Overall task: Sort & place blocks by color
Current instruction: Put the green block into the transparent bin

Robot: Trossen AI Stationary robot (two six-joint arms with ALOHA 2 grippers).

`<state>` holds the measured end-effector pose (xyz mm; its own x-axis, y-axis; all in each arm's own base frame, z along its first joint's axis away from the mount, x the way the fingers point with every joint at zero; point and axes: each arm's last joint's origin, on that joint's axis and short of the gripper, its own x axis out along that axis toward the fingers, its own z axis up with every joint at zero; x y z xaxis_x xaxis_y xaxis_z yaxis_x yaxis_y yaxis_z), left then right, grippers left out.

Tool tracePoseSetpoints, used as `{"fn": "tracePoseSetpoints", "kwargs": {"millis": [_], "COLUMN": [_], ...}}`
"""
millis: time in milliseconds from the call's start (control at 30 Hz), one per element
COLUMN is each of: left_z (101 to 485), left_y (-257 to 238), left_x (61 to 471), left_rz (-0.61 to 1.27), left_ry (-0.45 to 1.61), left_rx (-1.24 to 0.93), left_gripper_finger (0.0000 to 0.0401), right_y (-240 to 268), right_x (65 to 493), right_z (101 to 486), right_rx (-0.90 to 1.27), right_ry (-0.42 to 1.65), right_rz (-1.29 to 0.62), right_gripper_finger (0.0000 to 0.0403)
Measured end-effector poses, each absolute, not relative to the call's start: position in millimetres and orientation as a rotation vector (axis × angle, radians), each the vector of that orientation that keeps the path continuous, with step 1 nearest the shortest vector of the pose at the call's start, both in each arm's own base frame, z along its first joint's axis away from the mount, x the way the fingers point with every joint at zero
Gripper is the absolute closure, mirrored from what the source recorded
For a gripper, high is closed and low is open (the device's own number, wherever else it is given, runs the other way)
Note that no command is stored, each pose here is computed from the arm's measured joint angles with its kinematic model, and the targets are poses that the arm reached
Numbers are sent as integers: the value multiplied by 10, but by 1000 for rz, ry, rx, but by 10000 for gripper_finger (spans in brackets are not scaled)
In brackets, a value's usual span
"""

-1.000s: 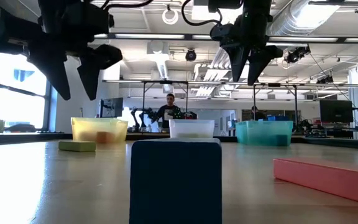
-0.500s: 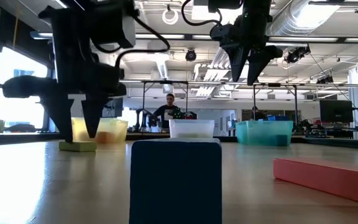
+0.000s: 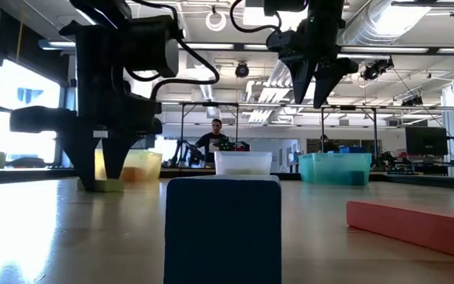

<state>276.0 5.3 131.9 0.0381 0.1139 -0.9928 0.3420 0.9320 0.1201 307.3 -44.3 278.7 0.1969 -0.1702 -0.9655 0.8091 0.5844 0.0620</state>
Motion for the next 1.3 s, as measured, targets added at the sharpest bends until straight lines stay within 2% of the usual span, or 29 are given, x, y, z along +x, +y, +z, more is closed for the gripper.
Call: {"fn": "tracePoseSetpoints", "kwargs": {"millis": [100,400,600,933,1300], "left_z": [1321,1395,1624,2070,2281], "left_y": [54,88,261,936,1687], "left_x": [2761,2804,2977,3283,3244], "left_rz": [-182,-139,-30,245,484], "left_ry": [1531,1478,1325,999,680], "left_rx": [370,356,304,178,25], "left_gripper_finger": [309,310,310,310,302], "right_y": [-444,-470,-568,-834,-1041], "right_x": [3073,3068,3034,2757,2451], "right_z": [2787,2788,2808,3092,3349], "right_rx": [664,627,579,535,537], "right_ry": [1180,1187,1208,1130,1031], "right_rz": [-762,-751,-713,-709,-736], "right_gripper_finger": [183,183,183,183,183]}}
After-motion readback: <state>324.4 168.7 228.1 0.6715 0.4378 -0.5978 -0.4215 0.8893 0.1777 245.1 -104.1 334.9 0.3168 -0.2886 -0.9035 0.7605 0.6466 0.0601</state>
